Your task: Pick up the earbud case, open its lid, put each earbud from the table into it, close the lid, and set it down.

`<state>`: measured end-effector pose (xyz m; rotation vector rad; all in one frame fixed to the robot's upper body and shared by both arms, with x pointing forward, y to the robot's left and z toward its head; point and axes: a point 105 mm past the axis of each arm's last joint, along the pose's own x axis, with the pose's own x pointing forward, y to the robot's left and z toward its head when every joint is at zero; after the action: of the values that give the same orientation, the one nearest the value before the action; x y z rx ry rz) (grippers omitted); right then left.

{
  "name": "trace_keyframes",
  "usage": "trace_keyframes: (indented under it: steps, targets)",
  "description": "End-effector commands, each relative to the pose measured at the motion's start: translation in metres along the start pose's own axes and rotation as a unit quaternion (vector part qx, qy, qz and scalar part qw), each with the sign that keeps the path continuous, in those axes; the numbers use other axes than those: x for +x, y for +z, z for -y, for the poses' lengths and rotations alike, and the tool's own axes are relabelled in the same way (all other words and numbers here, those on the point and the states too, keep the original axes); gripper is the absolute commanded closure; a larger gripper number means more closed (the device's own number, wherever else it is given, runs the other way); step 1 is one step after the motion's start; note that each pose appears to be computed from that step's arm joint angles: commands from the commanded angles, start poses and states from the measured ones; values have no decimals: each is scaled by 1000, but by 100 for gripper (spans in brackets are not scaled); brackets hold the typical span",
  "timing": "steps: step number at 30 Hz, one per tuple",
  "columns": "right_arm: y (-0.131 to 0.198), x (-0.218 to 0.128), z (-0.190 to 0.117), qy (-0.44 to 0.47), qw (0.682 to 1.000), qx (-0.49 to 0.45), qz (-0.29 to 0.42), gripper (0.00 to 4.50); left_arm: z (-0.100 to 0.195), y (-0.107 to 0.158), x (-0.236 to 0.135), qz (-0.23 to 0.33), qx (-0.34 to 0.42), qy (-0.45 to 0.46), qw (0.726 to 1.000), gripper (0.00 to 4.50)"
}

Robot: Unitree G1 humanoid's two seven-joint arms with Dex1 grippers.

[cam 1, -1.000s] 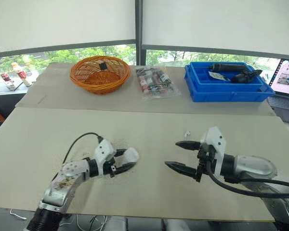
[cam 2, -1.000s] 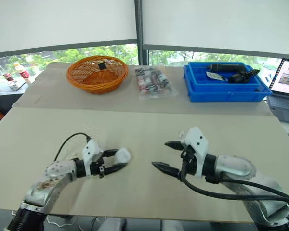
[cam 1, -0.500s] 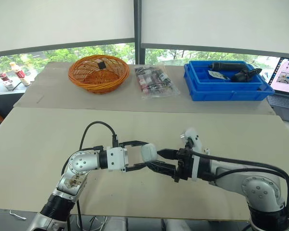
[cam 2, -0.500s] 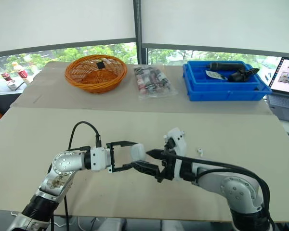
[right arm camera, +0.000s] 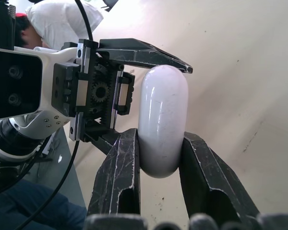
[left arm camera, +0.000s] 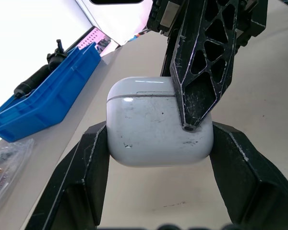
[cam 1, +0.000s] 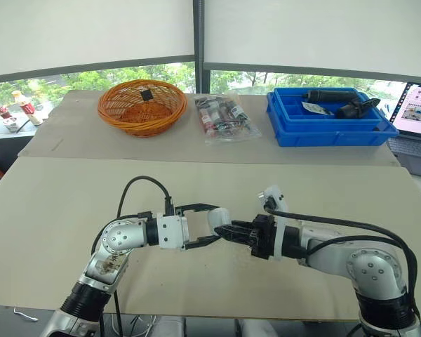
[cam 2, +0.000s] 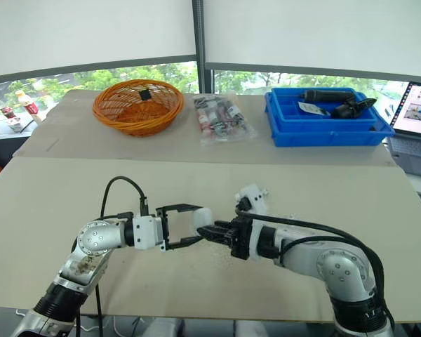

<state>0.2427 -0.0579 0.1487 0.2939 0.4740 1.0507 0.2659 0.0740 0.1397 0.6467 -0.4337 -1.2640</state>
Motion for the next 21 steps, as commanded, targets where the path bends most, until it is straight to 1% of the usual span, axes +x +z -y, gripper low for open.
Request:
trace_keyframes:
  steps: [1,6,7,8,9,11,13,15,17,20,21]
  targets:
    - [2,2,-14,35,999,-10,-2,378,-5,15,6,29,30,6,999,193]
    - [3,3,-17,44,999,-11,-5,378,-6,15,6,36,31,20,999,193]
    - [3,4,-17,45,999,-12,-6,378,-7,15,5,34,32,21,999,87]
    - [3,4,-17,46,999,-13,-7,378,-9,13,5,30,35,23,999,53]
    - [3,4,-17,46,999,-16,-9,378,-10,11,4,23,35,25,999,2]
    - [2,3,-16,41,998,-39,-25,378,-8,-1,0,-8,6,3,1000,0]
    - [0,-1,-13,28,994,-93,-58,378,-7,-14,-7,-44,-66,-8,997,0]
    - [-2,-6,-8,16,983,-157,-95,378,0,-23,-13,-78,-132,-38,987,0]
    - [-3,-12,-5,11,964,-229,-133,378,9,-24,-19,-103,-196,-77,972,0]
    - [-4,-18,2,11,931,-316,-180,378,16,-17,-20,-115,-242,-121,956,0]
    - [-4,-20,4,13,919,-342,-194,378,16,-13,-18,-114,-245,-132,954,0]
